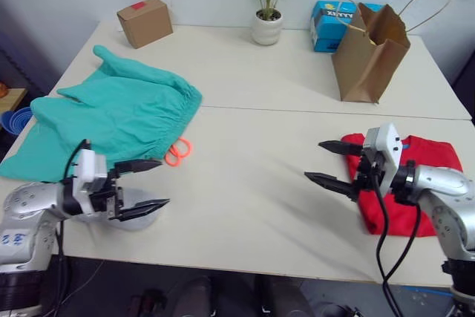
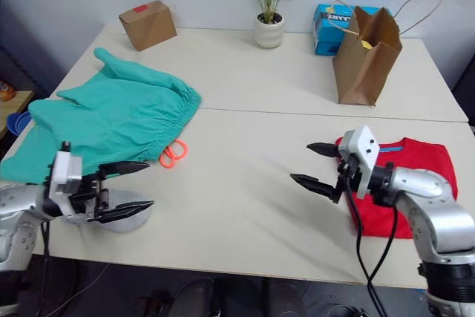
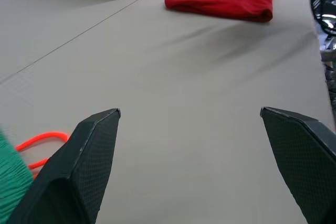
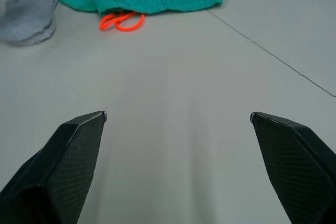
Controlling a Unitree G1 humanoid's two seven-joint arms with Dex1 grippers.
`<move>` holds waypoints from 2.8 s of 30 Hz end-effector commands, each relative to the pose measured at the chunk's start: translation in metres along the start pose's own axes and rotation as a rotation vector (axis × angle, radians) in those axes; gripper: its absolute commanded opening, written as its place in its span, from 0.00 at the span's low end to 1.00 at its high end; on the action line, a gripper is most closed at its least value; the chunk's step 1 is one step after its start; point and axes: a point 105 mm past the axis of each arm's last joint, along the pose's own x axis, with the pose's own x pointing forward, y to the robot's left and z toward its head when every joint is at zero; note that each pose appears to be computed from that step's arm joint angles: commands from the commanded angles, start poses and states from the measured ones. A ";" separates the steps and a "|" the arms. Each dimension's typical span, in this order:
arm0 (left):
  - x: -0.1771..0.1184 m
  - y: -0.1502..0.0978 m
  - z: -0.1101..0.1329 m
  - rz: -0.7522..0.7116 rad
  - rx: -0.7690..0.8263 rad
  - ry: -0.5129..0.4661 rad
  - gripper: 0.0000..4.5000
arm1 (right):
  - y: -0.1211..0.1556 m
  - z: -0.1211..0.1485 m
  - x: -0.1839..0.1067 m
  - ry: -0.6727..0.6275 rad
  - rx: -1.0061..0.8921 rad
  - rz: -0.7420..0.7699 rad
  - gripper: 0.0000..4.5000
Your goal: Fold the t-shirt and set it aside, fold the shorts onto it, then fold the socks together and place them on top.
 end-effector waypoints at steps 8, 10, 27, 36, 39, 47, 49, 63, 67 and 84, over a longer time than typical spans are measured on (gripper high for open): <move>-0.097 0.011 -0.014 0.383 0.003 0.151 1.00 | 0.035 0.000 0.030 -0.093 -0.035 0.102 0.99; -0.119 0.007 -0.021 0.456 -0.026 0.182 1.00 | 0.037 0.002 0.031 -0.118 -0.030 0.105 0.99; -0.207 -0.055 -0.060 0.707 -0.184 0.461 1.00 | 0.080 -0.041 -0.041 -0.078 -0.307 0.165 0.99; -0.132 -0.029 -0.031 0.437 -0.024 0.415 1.00 | 0.092 0.010 -0.014 -0.265 -0.285 0.187 0.99; -0.108 -0.017 -0.026 0.418 -0.018 0.395 1.00 | 0.095 0.015 -0.004 -0.289 -0.288 0.201 0.99; -0.062 0.019 -0.004 0.558 -0.119 0.354 1.00 | 0.083 0.019 0.003 -0.294 -0.307 0.188 0.99; -0.065 0.042 -0.003 0.649 0.074 0.520 1.00 | 0.079 0.020 0.005 -0.301 -0.295 0.168 0.99; -0.012 0.096 -0.045 0.475 0.087 0.591 0.86 | 0.053 0.005 0.002 -0.252 -0.238 -0.023 1.00; 0.004 0.111 -0.041 0.440 0.130 0.564 0.57 | 0.051 0.003 -0.003 -0.243 -0.235 -0.077 1.00; 0.148 0.084 0.066 -0.235 0.285 0.128 0.00 | 0.037 -0.003 -0.029 -0.148 -0.285 -0.230 1.00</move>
